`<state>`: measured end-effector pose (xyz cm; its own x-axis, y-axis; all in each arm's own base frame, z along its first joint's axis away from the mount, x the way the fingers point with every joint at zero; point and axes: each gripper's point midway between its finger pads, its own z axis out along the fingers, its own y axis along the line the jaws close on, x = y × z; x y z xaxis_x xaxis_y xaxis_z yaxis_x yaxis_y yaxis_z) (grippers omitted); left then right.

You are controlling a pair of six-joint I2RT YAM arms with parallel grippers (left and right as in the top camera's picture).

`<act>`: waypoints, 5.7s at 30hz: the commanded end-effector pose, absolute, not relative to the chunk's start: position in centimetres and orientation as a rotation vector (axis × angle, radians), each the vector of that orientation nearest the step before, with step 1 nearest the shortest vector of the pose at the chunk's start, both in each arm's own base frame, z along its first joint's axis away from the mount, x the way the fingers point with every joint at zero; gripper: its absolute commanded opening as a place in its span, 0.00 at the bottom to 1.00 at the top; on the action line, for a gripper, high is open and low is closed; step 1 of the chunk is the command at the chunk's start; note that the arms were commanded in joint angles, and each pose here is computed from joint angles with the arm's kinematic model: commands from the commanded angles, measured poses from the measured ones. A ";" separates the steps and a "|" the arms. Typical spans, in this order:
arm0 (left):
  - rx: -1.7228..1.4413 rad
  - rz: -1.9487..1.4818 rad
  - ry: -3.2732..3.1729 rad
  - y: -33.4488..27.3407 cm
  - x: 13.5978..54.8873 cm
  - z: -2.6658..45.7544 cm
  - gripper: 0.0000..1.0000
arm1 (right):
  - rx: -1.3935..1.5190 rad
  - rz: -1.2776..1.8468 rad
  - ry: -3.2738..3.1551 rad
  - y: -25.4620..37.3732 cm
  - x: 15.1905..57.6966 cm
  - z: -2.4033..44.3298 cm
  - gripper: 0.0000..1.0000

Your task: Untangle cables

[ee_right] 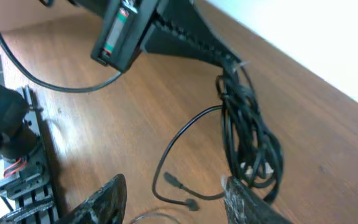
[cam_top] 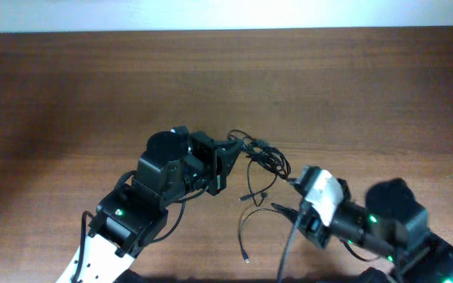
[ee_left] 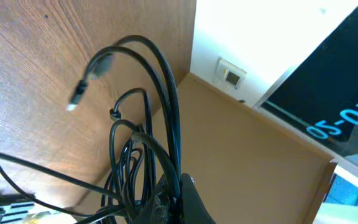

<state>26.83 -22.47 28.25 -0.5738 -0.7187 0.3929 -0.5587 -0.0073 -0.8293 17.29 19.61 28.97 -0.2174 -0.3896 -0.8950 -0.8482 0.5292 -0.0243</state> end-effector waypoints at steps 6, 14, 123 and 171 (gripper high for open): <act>-1.404 -1.654 2.088 -22.3 26.5 28.9 0.00 | -1.023 0.482 1.880 21.0 21.9 27.1 0.53; -1.390 -1.711 2.150 -23.2 25.5 29.1 0.00 | -0.906 0.451 2.036 21.1 24.3 24.7 0.04; -0.045 -1.161 1.988 -24.8 23.3 33.4 0.00 | 0.136 1.175 2.324 21.3 20.6 28.2 0.52; 0.510 -1.083 1.848 -26.6 20.0 34.5 0.00 | 0.617 1.545 1.960 21.9 24.8 31.6 0.55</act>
<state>21.10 -26.03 33.90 -0.5059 -0.1142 -0.8550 0.6662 0.5779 -0.4714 24.24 22.46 28.33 -0.7737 0.6170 -0.1441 0.0489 0.2849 0.9573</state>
